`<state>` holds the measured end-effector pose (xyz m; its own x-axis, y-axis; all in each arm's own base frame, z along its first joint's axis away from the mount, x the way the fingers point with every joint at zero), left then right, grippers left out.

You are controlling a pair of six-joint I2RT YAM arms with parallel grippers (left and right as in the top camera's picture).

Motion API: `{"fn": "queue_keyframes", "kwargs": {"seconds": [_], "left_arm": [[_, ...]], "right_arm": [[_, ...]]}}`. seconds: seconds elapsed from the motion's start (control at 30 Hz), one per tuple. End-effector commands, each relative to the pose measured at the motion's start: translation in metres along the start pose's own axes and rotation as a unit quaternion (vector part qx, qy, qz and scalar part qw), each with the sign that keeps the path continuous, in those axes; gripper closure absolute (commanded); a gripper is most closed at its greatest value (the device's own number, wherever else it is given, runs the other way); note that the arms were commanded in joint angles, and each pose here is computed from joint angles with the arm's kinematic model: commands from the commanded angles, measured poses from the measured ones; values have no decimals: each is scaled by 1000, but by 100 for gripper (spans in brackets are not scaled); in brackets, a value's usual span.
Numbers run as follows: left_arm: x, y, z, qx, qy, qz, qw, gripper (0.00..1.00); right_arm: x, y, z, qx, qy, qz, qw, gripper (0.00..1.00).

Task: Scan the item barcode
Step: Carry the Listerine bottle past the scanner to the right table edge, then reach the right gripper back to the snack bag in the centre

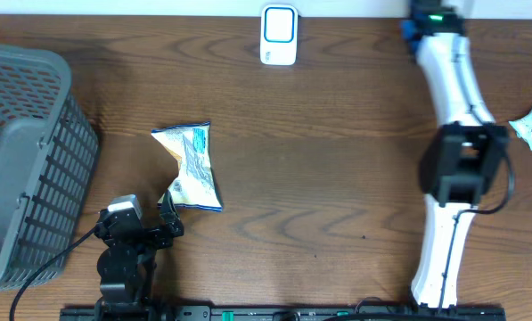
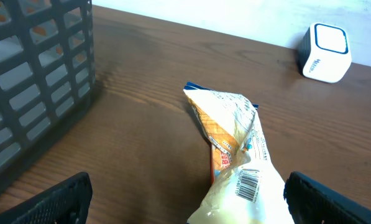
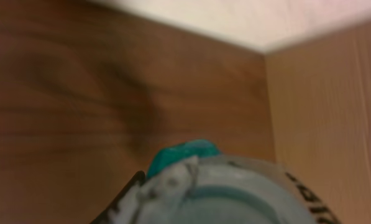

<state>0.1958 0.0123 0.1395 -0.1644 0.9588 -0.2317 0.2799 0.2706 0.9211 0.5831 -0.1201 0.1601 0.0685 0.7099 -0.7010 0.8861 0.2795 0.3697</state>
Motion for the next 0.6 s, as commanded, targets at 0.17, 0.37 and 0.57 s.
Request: {"fn": "queue_keyframes", "kwargs": {"seconds": [0.17,0.37,0.57], "left_arm": [[1,1,0,-3,3,-6,1000,2],[1,1,0,-3,3,-6,1000,2],[1,1,0,-3,3,-6,1000,2]], "right_arm": [[-32,-87,63,93,-13,40,995,75],[-50,-133,87,145,-23,104,984,49],[-66,-121,72,126,-31,127,983,1]]}}
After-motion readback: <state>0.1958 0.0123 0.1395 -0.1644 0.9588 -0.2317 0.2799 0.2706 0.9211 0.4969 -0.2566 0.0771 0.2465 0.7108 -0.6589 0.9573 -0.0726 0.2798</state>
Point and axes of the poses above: each gripper's point midway between its finger pads, its own z axis out along the fingers, its own x axis along the line the jaws close on, y = z × x, the point moved 3 cm from there along -z, back along the fingers, and after that the axes turned 4 degrees about -z, right-handed, at the moved point
